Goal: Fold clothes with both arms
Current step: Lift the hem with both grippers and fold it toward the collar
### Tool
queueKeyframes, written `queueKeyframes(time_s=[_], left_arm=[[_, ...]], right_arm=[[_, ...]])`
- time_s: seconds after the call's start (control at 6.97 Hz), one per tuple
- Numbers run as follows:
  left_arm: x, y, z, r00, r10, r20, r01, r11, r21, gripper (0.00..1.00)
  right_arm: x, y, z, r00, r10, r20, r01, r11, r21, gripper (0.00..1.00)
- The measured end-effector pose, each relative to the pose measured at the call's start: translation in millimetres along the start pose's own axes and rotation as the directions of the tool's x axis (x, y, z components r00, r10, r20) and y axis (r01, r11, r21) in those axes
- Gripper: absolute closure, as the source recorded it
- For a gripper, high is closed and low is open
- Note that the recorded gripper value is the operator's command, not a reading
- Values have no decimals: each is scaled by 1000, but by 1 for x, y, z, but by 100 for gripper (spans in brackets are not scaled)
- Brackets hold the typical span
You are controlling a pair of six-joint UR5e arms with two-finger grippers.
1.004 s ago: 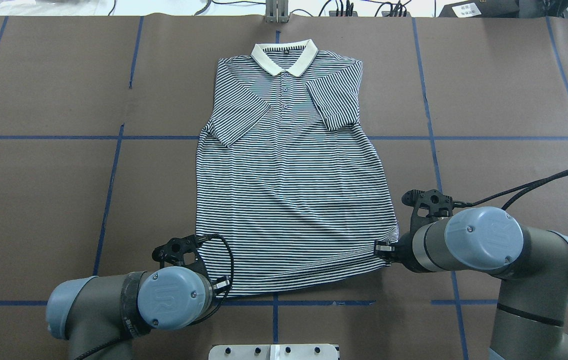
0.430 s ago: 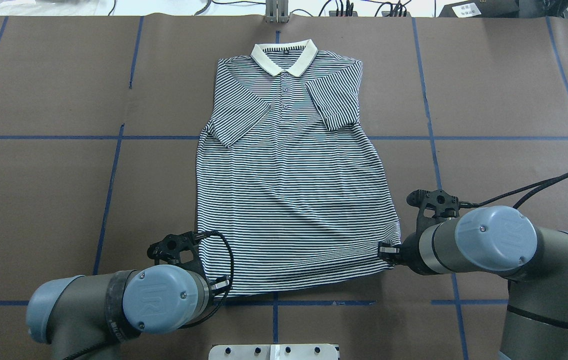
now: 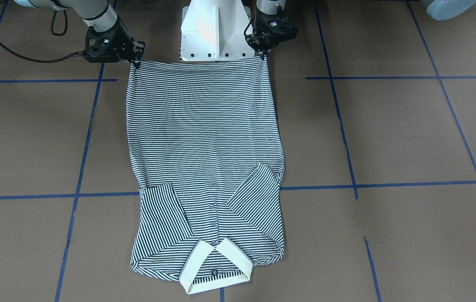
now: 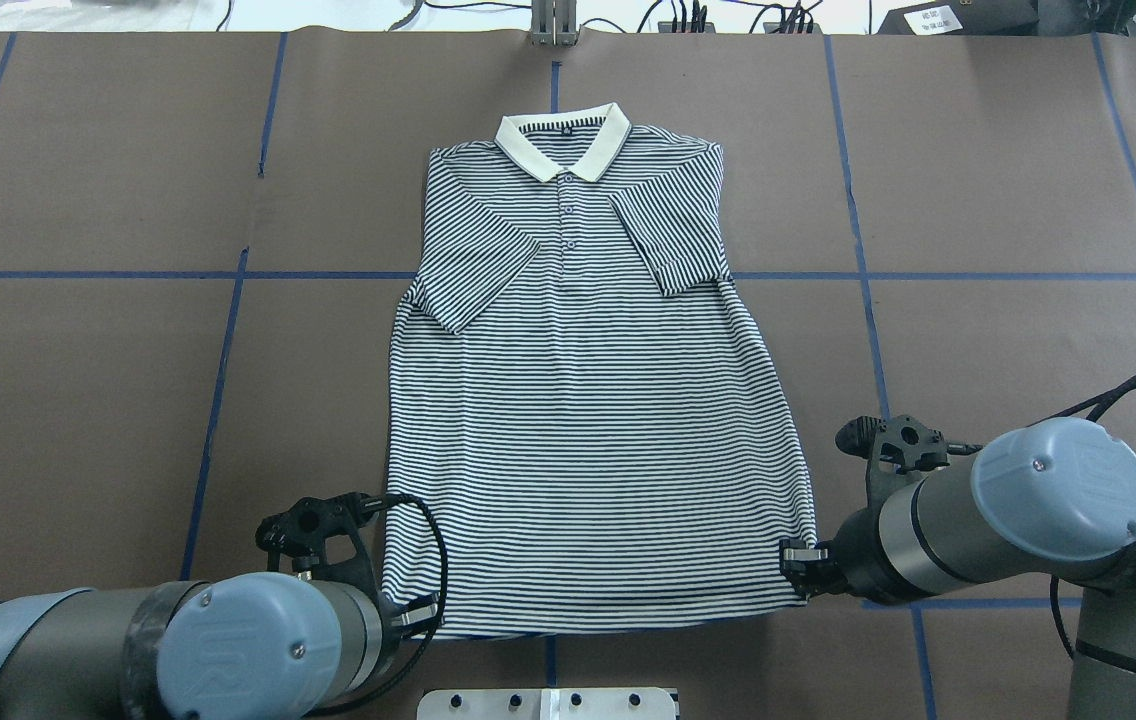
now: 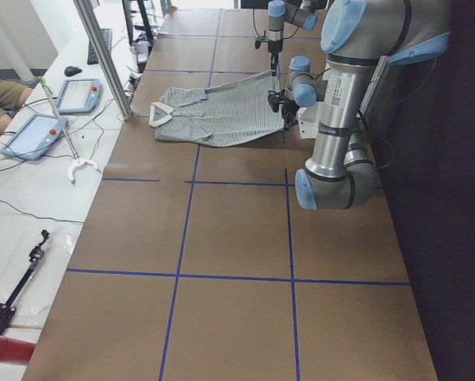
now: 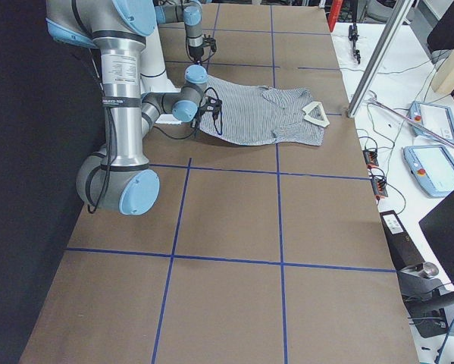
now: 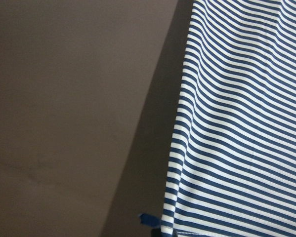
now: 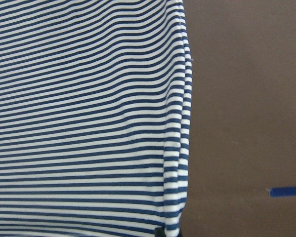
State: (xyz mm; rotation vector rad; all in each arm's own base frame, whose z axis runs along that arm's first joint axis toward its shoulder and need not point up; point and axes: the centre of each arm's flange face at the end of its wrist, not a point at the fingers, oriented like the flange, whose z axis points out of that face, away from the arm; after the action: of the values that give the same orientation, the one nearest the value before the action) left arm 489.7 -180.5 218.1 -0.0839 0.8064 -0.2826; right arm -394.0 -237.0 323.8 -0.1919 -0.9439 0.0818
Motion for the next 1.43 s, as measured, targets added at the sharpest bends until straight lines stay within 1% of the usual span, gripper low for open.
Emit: queueKeyframes(time_s=[0.14, 0.29, 0.43, 0.57, 0.72, 0.86, 1.0, 1.15, 1.29, 1.43], left_arm=[[-9, 21, -22, 1000, 27, 1, -27, 999, -34, 100], [-17, 38, -41, 999, 48, 0, -48, 997, -64, 100], [-21, 46, -51, 998, 60, -1, -60, 995, -83, 100], [-22, 48, -55, 998, 65, -3, -65, 994, -88, 100], [-19, 37, -57, 998, 66, -12, -66, 995, -70, 100], [-14, 8, -60, 996, 80, -29, -81, 996, -22, 100], [-10, -28, -62, 993, 113, -34, -112, 993, 36, 100], [-7, -63, -58, 990, 141, -27, -138, 986, 91, 100], [-3, -92, -46, 987, 158, -16, -155, 979, 131, 100], [1, -118, -32, 987, 161, -12, -157, 974, 162, 100]], right_arm=[[-3, 20, 1, 1000, -10, 6, 10, 998, -56, 100], [-8, 37, 1, 1000, -12, 12, 13, 996, -92, 100], [-13, 44, 0, 1000, -12, 22, 15, 994, -107, 100], [-20, 40, -5, 999, -12, 42, 16, 995, -96, 100], [-31, 22, -13, 997, -19, 73, 23, 998, -52, 100], [-40, -5, -23, 994, -55, 96, 54, 998, 16, 100], [-46, -40, -26, 990, -109, 93, 101, 991, 92, 100], [-52, -78, -29, 985, -156, 76, 142, 977, 158, 100], [-59, -116, -32, 982, -183, 55, 167, 963, 211, 100], [-63, -152, -37, 983, -180, 40, 165, 953, 252, 100]])
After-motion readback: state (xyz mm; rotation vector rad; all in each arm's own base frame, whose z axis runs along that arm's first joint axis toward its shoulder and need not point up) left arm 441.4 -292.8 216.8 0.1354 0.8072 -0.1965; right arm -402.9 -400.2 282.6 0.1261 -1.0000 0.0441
